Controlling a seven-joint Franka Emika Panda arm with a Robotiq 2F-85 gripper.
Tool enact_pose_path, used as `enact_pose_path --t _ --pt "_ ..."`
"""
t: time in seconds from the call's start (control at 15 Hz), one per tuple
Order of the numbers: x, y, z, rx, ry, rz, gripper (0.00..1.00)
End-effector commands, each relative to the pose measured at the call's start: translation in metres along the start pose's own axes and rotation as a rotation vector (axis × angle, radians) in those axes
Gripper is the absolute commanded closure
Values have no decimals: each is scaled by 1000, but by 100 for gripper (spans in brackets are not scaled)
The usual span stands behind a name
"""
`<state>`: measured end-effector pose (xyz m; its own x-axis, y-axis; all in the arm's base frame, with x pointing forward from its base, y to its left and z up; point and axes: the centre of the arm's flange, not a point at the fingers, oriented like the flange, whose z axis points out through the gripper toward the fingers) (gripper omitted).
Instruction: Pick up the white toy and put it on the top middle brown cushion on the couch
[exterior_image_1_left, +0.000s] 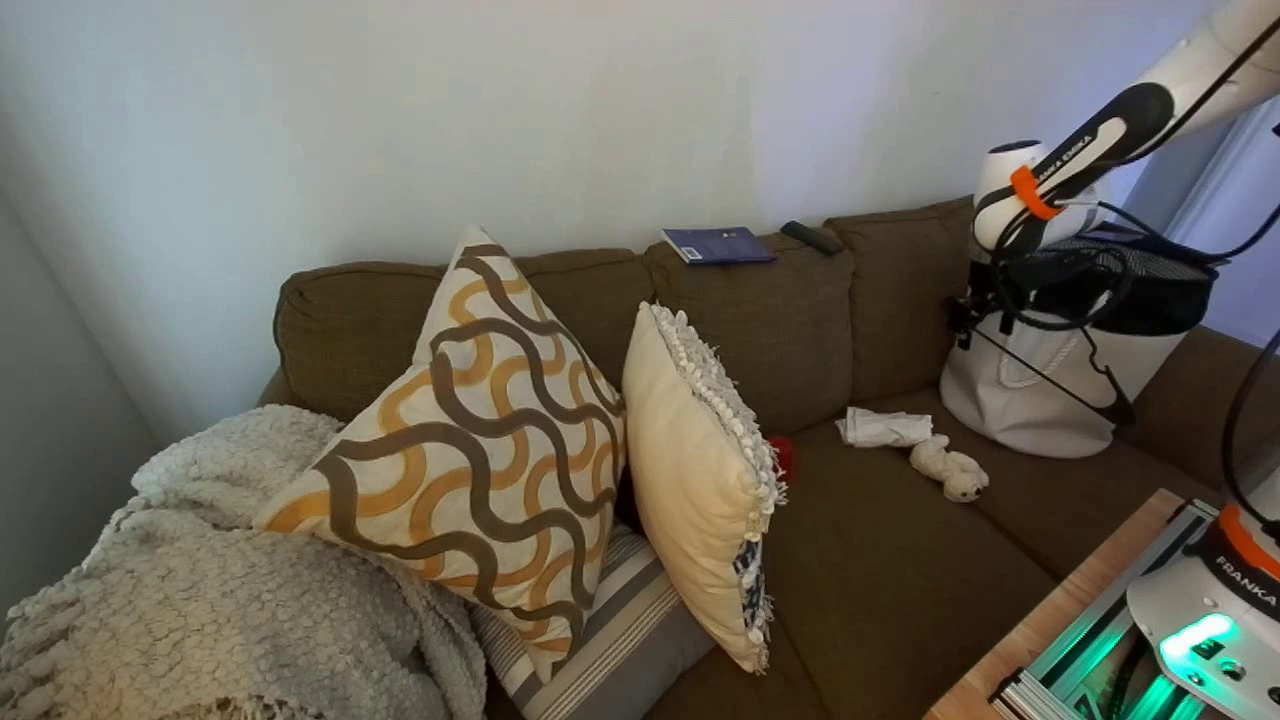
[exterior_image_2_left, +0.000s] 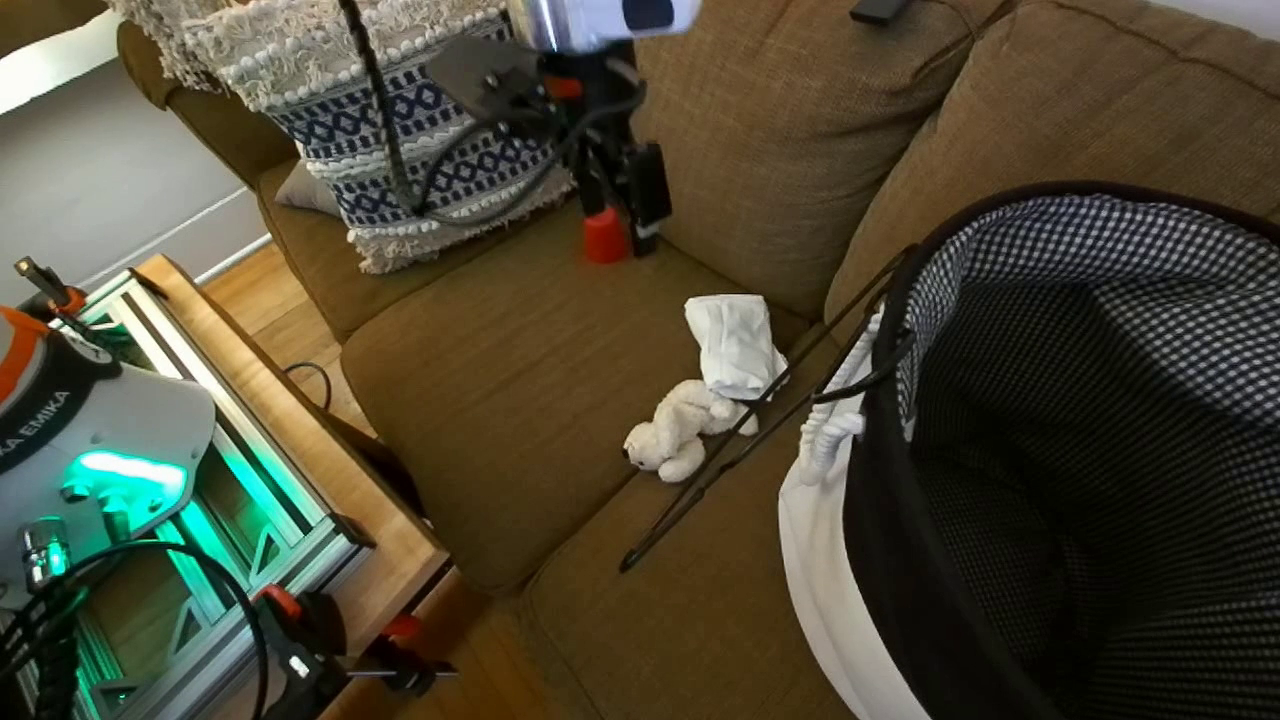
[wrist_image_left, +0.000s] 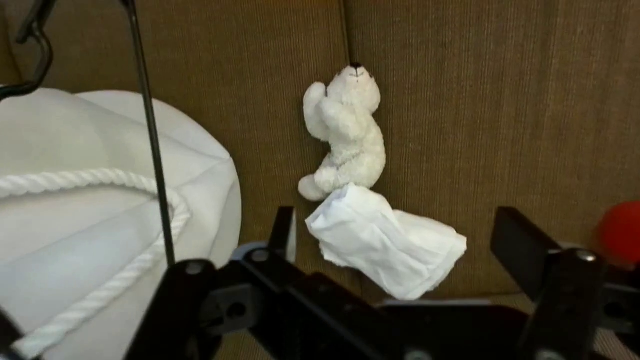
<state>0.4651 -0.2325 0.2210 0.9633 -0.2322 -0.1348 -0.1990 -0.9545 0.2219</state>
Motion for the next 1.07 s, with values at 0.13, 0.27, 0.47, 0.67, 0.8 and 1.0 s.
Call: enact_pose_path --t 0.13,0.27,0.47,0.67,0.8,1.0 --pt "46 2 115 38 -231 -23 0" --pt "21 -5 104 27 -193 -17 0" --pt "31 -7 118 22 -215 -23 0" --pt "20 -15 113 23 -85 25 0" --pt "35 -18 132 24 -36 71 0" --pt "48 -13 187 16 -46 145 0"
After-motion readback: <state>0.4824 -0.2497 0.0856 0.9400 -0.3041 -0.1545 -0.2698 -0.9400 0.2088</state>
